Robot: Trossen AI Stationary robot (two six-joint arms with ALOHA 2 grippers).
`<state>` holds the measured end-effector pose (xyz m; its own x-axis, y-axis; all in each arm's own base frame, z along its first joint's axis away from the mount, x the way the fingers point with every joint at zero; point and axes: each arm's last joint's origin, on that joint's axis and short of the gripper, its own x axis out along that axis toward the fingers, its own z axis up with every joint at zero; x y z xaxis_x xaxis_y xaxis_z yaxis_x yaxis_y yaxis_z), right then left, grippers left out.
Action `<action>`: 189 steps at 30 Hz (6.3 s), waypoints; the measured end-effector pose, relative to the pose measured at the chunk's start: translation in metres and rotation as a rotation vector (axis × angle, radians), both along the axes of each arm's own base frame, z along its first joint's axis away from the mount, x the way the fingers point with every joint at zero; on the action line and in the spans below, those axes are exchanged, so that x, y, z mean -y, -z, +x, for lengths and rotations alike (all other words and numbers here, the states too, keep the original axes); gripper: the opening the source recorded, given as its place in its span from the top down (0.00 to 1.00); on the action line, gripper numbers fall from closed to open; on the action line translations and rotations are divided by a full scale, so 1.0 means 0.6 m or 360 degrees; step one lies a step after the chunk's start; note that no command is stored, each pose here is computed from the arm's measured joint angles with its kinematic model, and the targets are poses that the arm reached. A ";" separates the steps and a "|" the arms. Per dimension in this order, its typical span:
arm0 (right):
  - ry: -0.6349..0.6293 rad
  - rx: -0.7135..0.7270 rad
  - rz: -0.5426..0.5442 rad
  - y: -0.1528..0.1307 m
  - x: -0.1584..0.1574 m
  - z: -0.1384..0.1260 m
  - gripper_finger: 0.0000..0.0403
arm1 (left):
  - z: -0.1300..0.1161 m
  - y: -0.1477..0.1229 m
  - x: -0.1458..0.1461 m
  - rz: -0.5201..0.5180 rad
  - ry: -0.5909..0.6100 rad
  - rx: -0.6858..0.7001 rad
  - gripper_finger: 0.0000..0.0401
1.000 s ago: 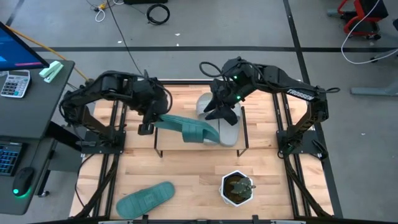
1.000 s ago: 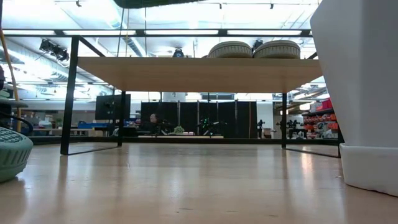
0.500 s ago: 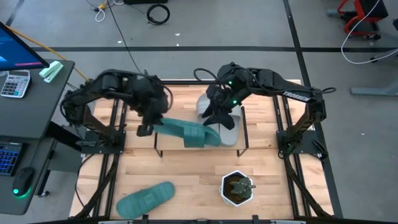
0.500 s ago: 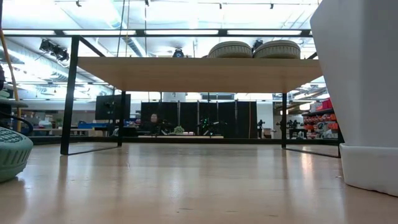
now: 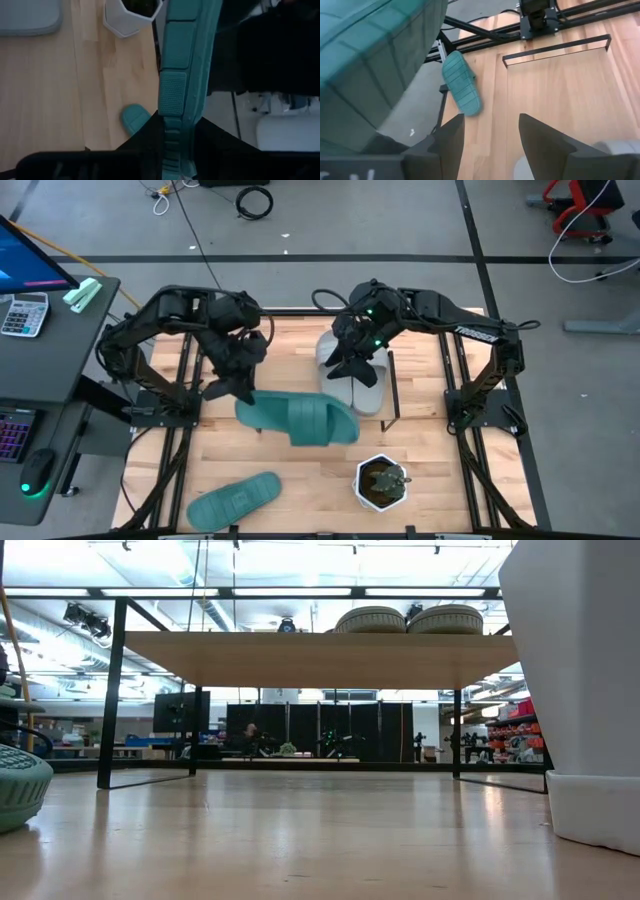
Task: Pick and place slides into the shelf
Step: Put the top green slide on the shelf
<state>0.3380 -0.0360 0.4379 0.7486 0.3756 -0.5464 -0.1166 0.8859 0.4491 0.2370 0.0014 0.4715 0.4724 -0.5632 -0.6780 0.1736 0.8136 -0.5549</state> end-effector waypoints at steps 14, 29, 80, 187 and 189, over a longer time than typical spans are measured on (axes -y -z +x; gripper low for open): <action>-0.0256 -0.0087 0.0458 -0.005 -0.016 -0.005 0.52 | 0.032 0.089 0.034 0.0138 0.0069 -0.0365 0.82; -0.0252 -0.0109 0.0420 0.009 -0.024 0.013 0.52 | -0.006 0.042 -0.083 0.0102 -0.0221 -0.0092 0.82; -0.0254 0.0052 0.0414 0.060 0.028 0.094 0.52 | -0.004 0.105 -0.116 0.0201 -0.0104 -0.0184 0.83; 0.1082 0.0251 -0.0276 -0.061 0.119 -0.006 0.76 | -0.164 -0.055 -0.098 0.1126 -0.1541 0.0721 0.60; 0.1094 0.0252 -0.0311 -0.072 0.109 -0.022 0.76 | -0.160 -0.048 -0.100 0.1136 -0.1557 0.0689 0.61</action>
